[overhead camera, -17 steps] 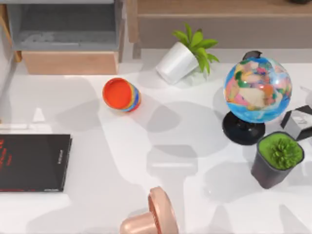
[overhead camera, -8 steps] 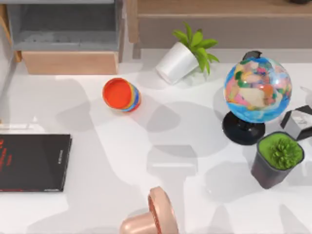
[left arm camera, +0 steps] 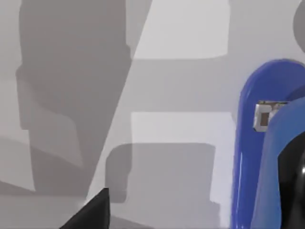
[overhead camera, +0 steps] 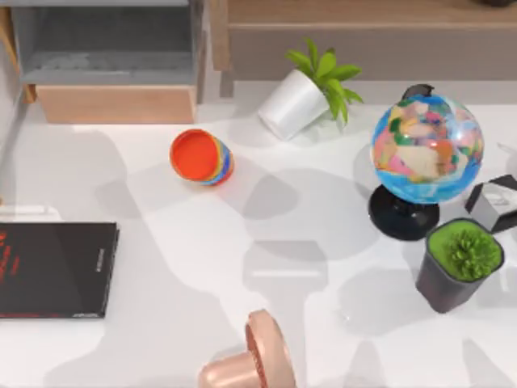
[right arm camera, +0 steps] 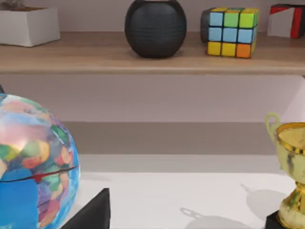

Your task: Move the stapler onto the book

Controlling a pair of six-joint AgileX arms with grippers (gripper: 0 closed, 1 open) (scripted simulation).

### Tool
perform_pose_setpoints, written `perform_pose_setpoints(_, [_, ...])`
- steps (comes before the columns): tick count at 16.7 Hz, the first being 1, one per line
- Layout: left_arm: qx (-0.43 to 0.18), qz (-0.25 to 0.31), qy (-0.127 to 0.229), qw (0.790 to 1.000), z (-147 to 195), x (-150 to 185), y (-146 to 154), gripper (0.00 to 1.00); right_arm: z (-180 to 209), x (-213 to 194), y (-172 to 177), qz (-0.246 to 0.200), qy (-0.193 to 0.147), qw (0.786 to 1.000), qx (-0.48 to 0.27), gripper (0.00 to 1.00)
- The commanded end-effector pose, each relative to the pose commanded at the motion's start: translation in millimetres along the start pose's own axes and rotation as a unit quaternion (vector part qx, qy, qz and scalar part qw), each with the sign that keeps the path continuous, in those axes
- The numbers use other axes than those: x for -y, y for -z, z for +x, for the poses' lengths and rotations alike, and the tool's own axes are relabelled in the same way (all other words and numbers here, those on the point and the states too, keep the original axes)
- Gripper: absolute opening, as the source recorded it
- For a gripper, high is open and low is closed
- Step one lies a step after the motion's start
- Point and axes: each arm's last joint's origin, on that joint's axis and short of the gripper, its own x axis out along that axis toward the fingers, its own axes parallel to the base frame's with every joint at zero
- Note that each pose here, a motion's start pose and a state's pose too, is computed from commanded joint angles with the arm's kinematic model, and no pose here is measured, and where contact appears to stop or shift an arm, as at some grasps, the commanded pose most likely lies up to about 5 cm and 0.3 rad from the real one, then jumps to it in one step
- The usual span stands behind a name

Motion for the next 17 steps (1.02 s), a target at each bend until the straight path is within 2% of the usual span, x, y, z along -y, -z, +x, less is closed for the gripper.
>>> perform_pose_setpoints(4, [-0.002, 0.000, 0.000, 1.000, 2.6, 0.6, 0.1, 1.00, 0.0, 0.0, 0.0, 0.000, 0.000, 1.000, 0.000, 1.00])
perform_pose_setpoints(17, [-0.002, 0.000, 0.000, 1.000, 2.6, 0.6, 0.1, 0.02, 0.0, 0.0, 0.0, 0.000, 0.000, 1.000, 0.000, 1.00])
